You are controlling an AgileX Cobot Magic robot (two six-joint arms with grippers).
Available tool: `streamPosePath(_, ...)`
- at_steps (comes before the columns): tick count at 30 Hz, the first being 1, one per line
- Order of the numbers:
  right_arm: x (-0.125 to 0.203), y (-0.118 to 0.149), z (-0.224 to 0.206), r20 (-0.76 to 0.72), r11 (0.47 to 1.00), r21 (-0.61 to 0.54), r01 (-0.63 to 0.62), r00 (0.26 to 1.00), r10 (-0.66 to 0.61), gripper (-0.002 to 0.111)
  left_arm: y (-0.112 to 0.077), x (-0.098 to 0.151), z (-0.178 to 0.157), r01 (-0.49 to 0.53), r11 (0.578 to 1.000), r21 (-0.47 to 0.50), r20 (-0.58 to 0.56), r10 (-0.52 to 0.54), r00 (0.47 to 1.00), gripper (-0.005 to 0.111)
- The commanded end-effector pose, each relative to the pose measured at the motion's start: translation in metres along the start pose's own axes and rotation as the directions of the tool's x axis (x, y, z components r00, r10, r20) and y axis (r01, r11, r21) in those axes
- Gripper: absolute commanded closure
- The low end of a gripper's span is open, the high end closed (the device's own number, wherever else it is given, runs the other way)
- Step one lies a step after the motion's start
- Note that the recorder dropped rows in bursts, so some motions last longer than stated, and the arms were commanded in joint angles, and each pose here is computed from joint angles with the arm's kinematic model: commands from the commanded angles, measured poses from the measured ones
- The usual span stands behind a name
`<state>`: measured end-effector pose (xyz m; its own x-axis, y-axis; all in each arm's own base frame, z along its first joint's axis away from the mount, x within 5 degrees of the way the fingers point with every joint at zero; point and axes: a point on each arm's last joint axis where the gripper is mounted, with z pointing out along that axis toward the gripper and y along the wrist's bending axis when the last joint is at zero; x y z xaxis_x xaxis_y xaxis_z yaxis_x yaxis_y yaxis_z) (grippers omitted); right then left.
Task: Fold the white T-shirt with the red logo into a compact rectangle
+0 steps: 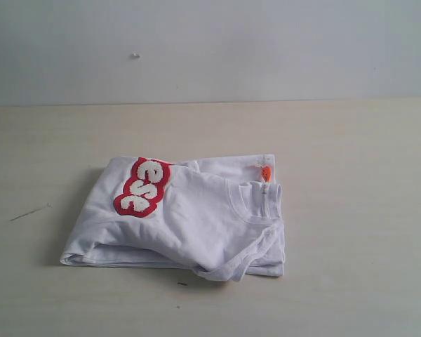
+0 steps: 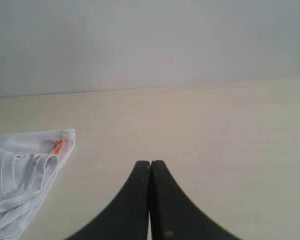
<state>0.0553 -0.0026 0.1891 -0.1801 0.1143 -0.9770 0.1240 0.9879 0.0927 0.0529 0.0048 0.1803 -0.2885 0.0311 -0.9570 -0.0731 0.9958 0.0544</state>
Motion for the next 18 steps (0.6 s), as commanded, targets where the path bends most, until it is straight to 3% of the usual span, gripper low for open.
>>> streamPosePath(1, 0.0002, -0.0017, -0.0001, 0.011, 0.999, 0.020, 0.027, 1.000, -0.027, 0.108, -0.0003, -0.0006, -0.0001, -0.002, 1.000, 0.005, 0.018, 0.002, 1.000, 0.106)
streamPosePath(6, 0.0001, -0.0019, -0.0001, 0.013, 0.999, 0.022, 0.029, 0.999, -0.029, 0.108, -0.0003, -0.0006, -0.0001, -0.002, 1.000, 0.005, 0.018, 0.002, 1.000, 0.106)
streamPosePath(12, -0.0046, -0.0029, -0.0003, 0.067, 0.997, 0.028, -0.069, 0.996, 0.067, 0.108, -0.0003, -0.0006, -0.0001, -0.002, 1.000, 0.005, 0.018, 0.002, 1.000, 0.106)
streamPosePath(18, -0.0030, -0.0051, -0.0003, 0.049, 0.998, 0.056, -0.027, 0.999, 0.024, 0.108, -0.0003, -0.0006, -0.0001, -0.002, 1.000, 0.005, 0.018, 0.002, 1.000, 0.106)
